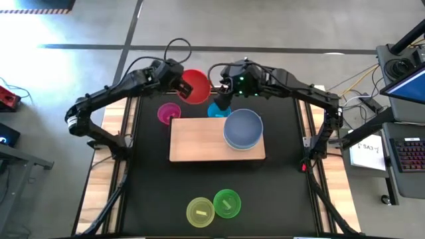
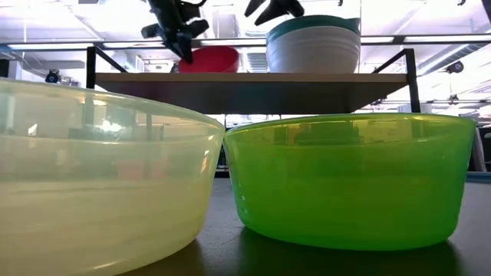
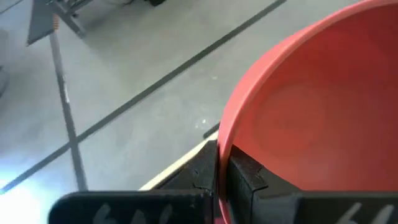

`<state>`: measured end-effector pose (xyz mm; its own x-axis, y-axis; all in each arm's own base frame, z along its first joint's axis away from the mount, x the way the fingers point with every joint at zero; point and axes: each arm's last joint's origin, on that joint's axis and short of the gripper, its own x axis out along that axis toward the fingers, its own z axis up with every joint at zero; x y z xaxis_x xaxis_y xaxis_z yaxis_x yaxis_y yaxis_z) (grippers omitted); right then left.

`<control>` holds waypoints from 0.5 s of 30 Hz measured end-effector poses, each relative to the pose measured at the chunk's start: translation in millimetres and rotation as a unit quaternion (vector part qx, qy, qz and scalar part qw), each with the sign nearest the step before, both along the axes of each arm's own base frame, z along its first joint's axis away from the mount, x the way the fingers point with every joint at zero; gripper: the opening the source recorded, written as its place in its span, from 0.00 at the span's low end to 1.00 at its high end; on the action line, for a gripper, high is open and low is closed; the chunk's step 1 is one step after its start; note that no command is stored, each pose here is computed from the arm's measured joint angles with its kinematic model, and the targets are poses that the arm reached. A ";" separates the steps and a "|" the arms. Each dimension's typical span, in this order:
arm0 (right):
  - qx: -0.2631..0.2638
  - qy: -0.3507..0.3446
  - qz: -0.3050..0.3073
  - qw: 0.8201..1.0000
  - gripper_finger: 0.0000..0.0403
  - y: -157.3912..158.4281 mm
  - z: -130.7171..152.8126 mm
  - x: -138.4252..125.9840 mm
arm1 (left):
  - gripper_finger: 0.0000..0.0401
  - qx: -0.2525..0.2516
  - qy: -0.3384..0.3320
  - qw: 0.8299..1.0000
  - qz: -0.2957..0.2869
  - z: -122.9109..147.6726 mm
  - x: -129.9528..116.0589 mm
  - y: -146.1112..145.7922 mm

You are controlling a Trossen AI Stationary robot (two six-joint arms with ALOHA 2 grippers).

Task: Place and stack bowls onto a shelf
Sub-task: Stack the large orange bowl on top of the large blue bowl on the shelf

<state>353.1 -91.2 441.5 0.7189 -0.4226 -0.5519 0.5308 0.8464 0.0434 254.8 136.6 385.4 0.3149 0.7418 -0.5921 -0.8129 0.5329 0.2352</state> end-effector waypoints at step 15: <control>-0.060 0.039 -0.041 0.997 0.43 -30.2 -11.1 5.2 | 0.00 -0.003 -0.057 0.996 -0.063 3.8 13.8 7.9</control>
<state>358.3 -121.4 430.4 0.6358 -0.5446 -0.5470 0.5958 0.7968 -0.1008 268.6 144.5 389.2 0.4708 0.6891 -0.5509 -0.7609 0.6332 0.1418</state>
